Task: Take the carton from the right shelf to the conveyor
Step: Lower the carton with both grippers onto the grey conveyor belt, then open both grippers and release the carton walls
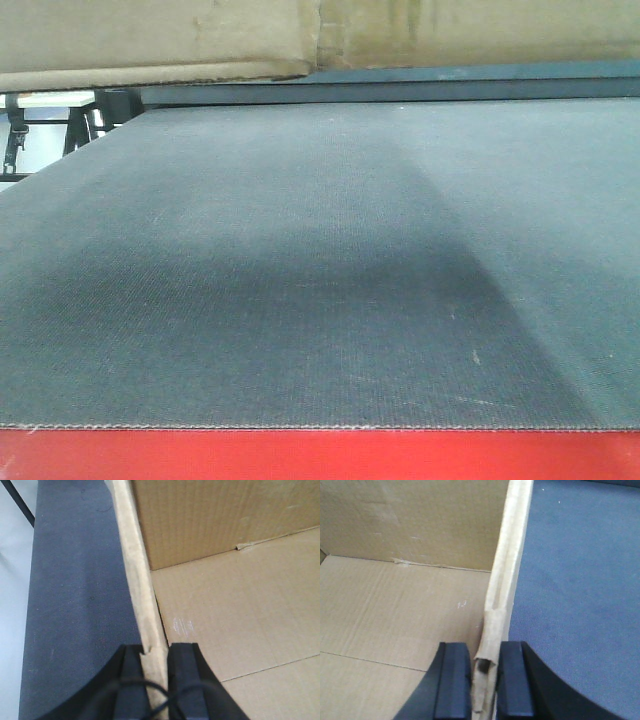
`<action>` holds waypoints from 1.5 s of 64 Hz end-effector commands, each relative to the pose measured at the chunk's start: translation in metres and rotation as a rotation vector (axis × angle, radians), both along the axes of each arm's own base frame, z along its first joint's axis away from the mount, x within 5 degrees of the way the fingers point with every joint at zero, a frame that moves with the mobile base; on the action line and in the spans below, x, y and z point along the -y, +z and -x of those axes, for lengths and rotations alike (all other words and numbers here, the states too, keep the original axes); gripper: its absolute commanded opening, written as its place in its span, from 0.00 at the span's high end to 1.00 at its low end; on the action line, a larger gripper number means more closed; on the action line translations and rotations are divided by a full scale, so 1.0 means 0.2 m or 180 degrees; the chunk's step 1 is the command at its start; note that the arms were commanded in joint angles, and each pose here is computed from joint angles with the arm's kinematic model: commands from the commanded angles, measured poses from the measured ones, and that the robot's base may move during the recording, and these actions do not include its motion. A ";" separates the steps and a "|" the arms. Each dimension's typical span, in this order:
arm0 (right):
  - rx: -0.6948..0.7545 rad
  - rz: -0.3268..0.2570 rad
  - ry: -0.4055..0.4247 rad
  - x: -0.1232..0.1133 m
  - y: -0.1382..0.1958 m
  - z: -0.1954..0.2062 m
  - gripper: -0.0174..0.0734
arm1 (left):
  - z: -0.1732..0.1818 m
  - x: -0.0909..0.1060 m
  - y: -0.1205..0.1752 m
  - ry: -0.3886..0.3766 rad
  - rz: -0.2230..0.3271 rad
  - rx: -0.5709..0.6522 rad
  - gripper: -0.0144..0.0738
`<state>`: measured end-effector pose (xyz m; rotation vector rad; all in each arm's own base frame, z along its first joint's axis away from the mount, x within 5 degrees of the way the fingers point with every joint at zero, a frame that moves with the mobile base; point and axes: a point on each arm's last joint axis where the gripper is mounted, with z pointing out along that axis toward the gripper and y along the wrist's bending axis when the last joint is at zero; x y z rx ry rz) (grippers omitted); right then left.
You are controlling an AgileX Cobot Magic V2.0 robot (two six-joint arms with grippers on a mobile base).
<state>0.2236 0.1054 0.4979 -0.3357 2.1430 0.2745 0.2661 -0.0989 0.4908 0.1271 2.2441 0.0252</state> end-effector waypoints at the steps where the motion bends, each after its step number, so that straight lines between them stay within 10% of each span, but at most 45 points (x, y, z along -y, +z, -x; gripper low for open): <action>1: 0.0198 -0.0017 0.0015 0.01 0.04 0.01 0.88 | 0.02 -0.01 0.03 -0.0020 -0.0046 0.0147 0.86; 40: 0.0113 0.0106 -0.0040 0.02 0.02 -0.01 0.88 | -0.01 0.02 0.03 -0.0128 0.0091 0.0184 0.86; 88: -0.1046 0.0671 -0.0405 -0.05 -0.62 -0.67 0.88 | -0.59 0.21 -0.56 -0.0088 -0.0338 -0.0459 0.85; 96: -0.1057 0.0676 -0.0403 -0.05 -0.63 -0.68 0.68 | -0.61 0.19 -0.58 -0.0043 -0.0331 -0.0506 0.66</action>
